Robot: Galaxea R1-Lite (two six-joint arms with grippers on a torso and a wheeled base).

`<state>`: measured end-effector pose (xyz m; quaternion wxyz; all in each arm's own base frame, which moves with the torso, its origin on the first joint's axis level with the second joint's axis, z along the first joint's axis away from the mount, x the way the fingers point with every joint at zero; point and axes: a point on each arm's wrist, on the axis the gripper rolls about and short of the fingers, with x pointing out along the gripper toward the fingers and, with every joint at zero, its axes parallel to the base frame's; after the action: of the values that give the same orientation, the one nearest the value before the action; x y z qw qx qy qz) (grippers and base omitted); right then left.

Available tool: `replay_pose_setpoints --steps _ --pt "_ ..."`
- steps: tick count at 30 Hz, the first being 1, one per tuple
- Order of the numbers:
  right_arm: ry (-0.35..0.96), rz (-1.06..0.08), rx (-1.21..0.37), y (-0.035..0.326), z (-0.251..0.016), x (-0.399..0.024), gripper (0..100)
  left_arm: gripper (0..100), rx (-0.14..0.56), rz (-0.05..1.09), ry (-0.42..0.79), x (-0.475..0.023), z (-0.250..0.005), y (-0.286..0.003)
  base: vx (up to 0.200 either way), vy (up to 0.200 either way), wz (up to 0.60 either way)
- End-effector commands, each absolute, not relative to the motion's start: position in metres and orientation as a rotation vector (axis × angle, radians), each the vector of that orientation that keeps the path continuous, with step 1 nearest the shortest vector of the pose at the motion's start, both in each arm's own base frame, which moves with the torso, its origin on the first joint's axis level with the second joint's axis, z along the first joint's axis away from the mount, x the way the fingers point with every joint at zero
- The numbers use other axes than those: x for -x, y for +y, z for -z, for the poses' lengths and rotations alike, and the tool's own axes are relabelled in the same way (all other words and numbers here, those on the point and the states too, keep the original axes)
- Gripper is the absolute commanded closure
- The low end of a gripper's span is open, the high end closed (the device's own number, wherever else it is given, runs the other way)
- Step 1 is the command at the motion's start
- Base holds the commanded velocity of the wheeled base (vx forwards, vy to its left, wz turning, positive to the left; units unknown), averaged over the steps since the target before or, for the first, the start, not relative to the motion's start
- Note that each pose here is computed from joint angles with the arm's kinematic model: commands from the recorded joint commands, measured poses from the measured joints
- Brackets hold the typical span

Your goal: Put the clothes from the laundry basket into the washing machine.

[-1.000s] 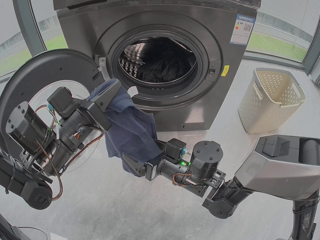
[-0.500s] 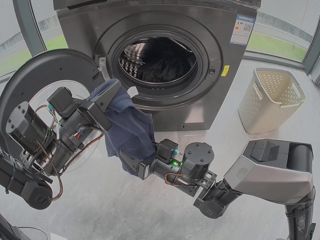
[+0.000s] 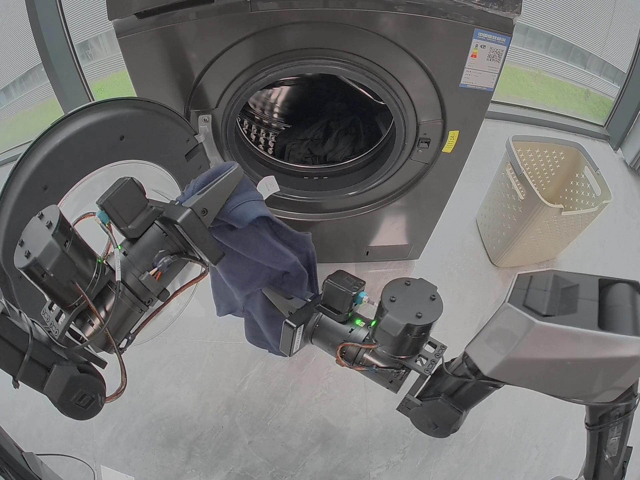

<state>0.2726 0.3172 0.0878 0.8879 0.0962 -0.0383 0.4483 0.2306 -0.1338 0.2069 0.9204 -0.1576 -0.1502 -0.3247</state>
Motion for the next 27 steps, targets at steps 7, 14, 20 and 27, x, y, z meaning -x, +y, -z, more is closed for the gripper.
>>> replay_pose_setpoints --steps 7,14,20,27 --pt "-0.138 -0.931 -0.269 0.268 -0.155 -0.227 100 100 0.313 0.653 -0.260 -0.240 -0.193 -0.137 0.000 0.000 0.00" --pt "-0.113 -0.954 -0.264 0.251 -0.153 -0.203 100 0 0.315 0.631 -0.259 -0.244 -0.193 -0.131 0.000 0.000 0.00" --pt "-0.141 -0.917 -0.305 0.245 -0.166 -0.202 100 0 0.309 0.608 -0.244 -0.249 -0.187 -0.129 0.000 0.000 0.00" --pt "-0.191 -0.873 -0.331 0.241 -0.179 -0.212 100 0 0.307 0.596 -0.237 -0.249 -0.185 -0.128 0.000 0.000 0.00"
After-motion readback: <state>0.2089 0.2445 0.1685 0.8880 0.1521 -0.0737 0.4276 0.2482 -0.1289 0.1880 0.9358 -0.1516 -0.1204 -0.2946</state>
